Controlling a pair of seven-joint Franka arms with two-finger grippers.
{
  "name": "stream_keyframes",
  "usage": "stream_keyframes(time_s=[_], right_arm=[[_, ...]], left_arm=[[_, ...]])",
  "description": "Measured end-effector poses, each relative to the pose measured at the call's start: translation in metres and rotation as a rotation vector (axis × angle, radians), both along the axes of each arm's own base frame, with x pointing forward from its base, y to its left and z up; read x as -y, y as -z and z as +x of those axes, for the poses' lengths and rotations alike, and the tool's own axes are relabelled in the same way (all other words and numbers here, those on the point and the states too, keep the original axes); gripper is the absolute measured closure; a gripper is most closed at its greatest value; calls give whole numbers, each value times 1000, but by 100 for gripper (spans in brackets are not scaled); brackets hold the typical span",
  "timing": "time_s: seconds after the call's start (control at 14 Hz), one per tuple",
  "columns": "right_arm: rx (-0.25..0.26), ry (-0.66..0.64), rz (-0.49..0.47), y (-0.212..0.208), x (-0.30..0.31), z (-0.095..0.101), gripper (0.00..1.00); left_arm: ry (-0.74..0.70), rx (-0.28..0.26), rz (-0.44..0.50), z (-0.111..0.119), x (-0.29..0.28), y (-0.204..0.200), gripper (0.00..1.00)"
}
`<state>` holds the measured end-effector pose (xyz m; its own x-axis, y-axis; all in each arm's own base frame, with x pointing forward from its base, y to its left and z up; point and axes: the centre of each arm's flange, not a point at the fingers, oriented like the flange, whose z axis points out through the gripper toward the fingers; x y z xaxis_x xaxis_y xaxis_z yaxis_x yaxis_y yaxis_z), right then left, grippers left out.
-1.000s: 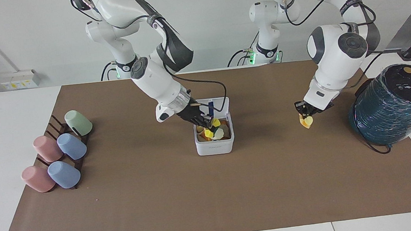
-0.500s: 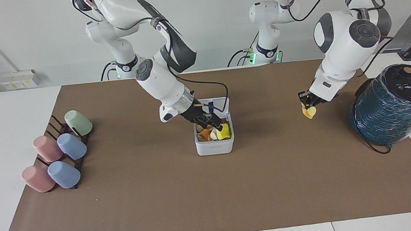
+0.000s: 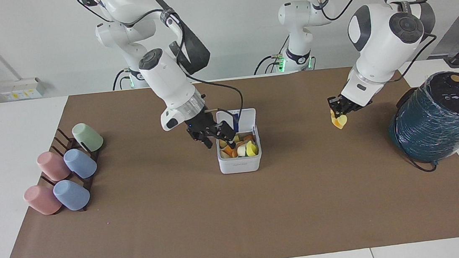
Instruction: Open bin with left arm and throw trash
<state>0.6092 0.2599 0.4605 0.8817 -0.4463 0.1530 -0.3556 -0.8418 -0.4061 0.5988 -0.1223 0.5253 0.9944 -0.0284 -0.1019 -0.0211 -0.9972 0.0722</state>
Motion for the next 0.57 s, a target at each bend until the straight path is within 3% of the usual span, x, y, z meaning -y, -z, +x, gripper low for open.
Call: stream_keyframes(time_s=[0.14, 0.21, 0.57], right_arm=[[51, -42, -180, -9, 35, 8, 0], [53, -54, -242, -14, 51, 9, 0], [3, -134, -400, -72, 135, -4, 0]], left_arm=[[-89, 55, -39, -1, 39, -8, 89], [-126, 84, -50, -3, 65, -10, 89], [-228, 160, -127, -23, 162, 4, 89]])
